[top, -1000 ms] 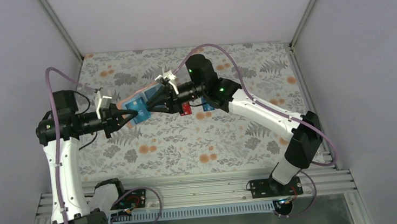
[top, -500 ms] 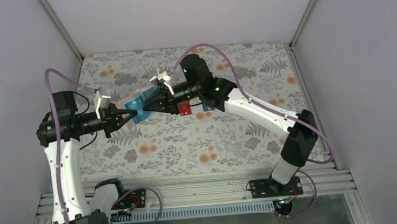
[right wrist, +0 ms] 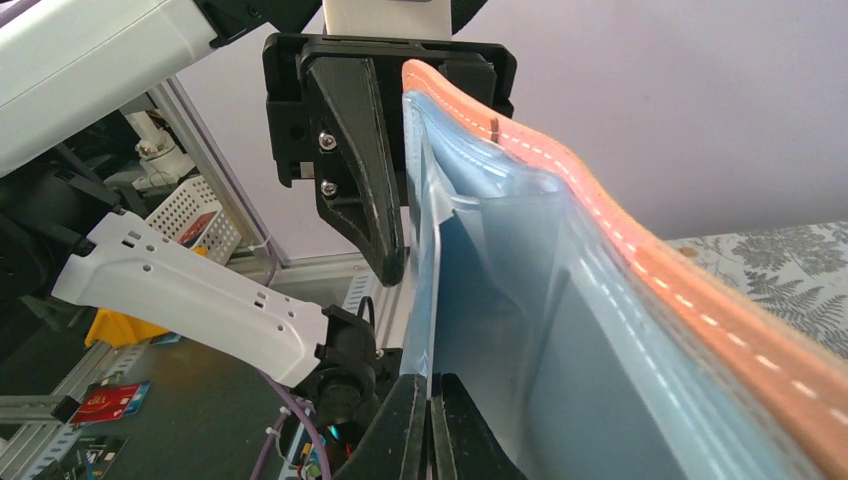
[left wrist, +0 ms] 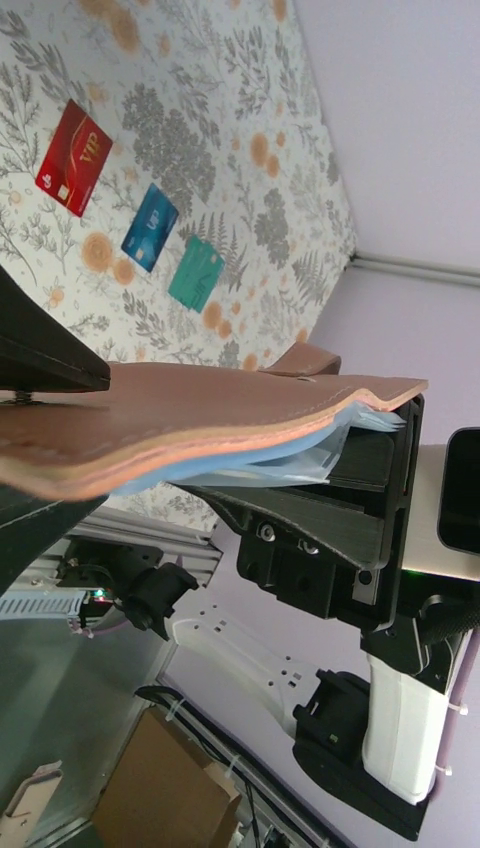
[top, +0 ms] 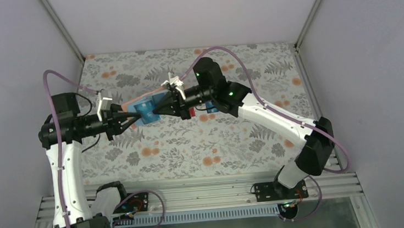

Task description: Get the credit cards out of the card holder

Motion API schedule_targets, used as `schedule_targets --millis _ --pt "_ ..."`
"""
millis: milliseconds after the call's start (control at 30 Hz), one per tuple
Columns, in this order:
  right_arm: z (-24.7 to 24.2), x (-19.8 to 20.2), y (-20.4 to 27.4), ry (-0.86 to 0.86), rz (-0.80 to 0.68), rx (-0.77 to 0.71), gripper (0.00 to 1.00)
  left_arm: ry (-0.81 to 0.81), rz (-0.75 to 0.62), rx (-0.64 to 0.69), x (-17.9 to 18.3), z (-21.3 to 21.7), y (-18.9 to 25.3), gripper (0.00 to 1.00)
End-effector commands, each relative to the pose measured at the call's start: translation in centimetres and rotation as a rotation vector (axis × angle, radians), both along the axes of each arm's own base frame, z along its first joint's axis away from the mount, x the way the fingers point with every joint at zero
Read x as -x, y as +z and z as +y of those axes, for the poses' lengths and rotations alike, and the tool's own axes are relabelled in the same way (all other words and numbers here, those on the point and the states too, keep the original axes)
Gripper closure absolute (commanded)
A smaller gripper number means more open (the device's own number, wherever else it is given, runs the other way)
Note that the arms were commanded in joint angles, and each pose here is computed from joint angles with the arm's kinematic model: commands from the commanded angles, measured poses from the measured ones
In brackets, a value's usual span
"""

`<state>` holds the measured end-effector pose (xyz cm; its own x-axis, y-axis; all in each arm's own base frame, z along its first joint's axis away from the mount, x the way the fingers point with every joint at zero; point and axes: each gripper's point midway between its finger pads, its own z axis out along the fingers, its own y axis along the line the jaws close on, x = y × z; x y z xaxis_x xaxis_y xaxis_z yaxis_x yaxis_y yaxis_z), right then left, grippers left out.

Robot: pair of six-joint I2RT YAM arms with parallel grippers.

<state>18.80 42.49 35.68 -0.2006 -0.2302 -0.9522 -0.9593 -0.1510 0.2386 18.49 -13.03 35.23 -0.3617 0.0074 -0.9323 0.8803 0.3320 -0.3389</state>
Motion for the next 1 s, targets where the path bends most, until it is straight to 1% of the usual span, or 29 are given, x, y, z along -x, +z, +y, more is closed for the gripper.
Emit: schedule_targets --millis 0,133,167,233,267,300,400,667,767,800,867,900,933,967 --pt "-1.3 -0.2 1.2 -0.028 -0.044 -0.022 0.96 -0.034 -0.043 0.042 0.6 -0.3 0.8 0.77" --pt "-1.5 -0.1 1.8 -0.027 -0.048 -0.034 0.96 -0.036 -0.048 0.041 0.8 -0.3 0.7 0.78" --pt "-1.5 -0.1 1.8 -0.025 -0.048 -0.036 0.96 -0.037 -0.049 0.042 0.9 -0.3 0.7 0.8" --pt "-1.4 -0.2 1.9 -0.025 -0.047 -0.037 0.96 -0.038 -0.048 0.046 1.0 -0.3 0.7 0.89" --pt "-1.3 -0.2 1.9 -0.023 -0.045 -0.034 0.96 -0.038 -0.051 0.046 1.0 -0.3 0.8 0.95" --pt "-1.3 -0.2 1.9 -0.022 -0.044 -0.034 0.96 -0.037 -0.053 0.043 1.0 -0.3 0.9 0.97" --pt "-1.9 -0.6 1.7 -0.043 -0.059 -0.024 0.96 -0.039 -0.058 0.047 1.1 -0.3 1.0 0.98" --pt "-5.7 -4.1 0.5 -0.199 -0.056 0.022 0.96 -0.023 -0.063 0.035 0.8 -0.1 1.0 0.97" --pt "-7.4 -5.7 0.1 -0.28 -0.053 0.057 0.96 -0.001 -0.042 0.024 0.2 0.2 0.9 0.98" --pt "-8.2 -6.6 -0.2 -0.325 -0.049 0.078 0.96 0.025 -0.036 0.0 -0.4 0.4 0.6 0.98" --pt "-10.8 -9.8 -1.5 -0.473 -0.008 0.14 0.96 0.154 0.056 -0.073 -2.8 1.7 -0.9 0.98" --pt "-12.2 -11.8 -2.9 -0.549 0.042 0.183 0.96 0.274 0.114 -0.152 -4.6 3.3 -2.9 0.98" --pt "-14.0 -14.0 -4.5 -0.629 0.11 0.231 0.96 0.359 0.144 -0.202 -5.7 4.5 -4.1 0.97" --pt "-15.7 -16.1 -6.8 -0.708 0.187 0.298 0.96 0.423 0.172 -0.221 -6.5 5.4 -5.0 0.97"
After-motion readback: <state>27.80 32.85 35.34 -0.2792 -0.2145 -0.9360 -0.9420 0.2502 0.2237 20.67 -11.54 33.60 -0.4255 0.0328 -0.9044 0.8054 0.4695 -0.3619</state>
